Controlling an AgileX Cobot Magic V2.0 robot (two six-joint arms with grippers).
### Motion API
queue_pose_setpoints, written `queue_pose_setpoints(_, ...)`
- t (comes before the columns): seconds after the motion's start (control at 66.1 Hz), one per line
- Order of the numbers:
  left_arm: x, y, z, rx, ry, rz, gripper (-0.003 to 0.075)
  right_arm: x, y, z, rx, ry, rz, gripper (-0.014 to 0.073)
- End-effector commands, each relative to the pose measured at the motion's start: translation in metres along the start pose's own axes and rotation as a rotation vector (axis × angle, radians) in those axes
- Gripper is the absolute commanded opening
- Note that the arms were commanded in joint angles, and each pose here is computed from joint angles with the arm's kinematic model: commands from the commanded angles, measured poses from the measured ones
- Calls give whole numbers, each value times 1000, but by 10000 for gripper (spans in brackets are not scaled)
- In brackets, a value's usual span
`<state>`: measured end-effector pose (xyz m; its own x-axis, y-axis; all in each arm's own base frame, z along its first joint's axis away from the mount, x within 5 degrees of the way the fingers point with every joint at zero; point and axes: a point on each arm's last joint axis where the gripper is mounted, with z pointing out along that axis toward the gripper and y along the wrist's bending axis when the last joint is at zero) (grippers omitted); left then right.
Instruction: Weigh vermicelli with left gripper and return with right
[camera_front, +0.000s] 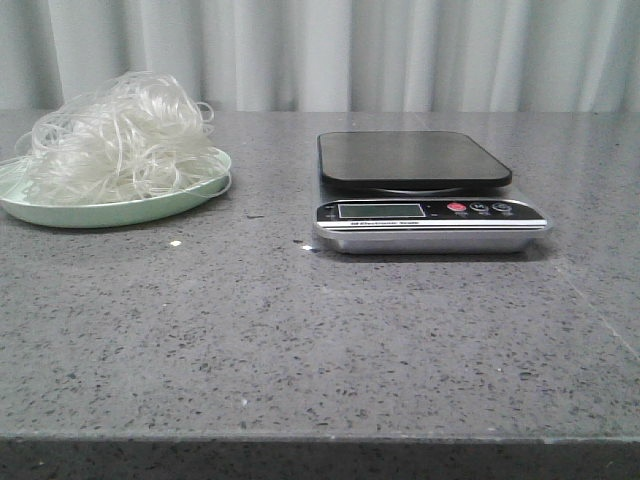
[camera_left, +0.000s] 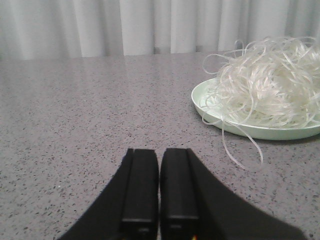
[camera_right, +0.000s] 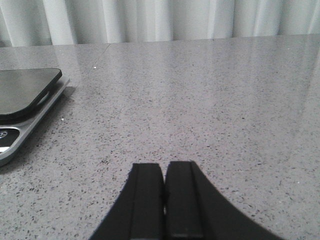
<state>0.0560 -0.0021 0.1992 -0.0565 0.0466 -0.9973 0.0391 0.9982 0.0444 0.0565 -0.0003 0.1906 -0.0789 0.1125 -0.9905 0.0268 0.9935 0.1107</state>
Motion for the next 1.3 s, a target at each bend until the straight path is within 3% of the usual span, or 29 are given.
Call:
queue_pose_setpoints(0.0, -5, 0, -1, -6, -87, -11, 136, -11, 0, -2, 6, -106, -10, 151)
queue_pose_setpoints(0.696, -8, 1, -2, -8, -121, -11, 136, -11, 0, -2, 6, -106, -10, 151)
queue_pose_setpoints(0.878, -23, 2, -5, -18, -288, -10, 136, -11, 0, -2, 6, -106, -10, 151)
queue_pose_setpoints(1.12, -59, 4, -22, -40, -681, -10, 136, -11, 0, -2, 6, -106, -10, 151)
queue_pose_setpoints(1.287, -115, 6, -44, -39, -743, -10, 136, -11, 0, -2, 6, -106, -10, 151)
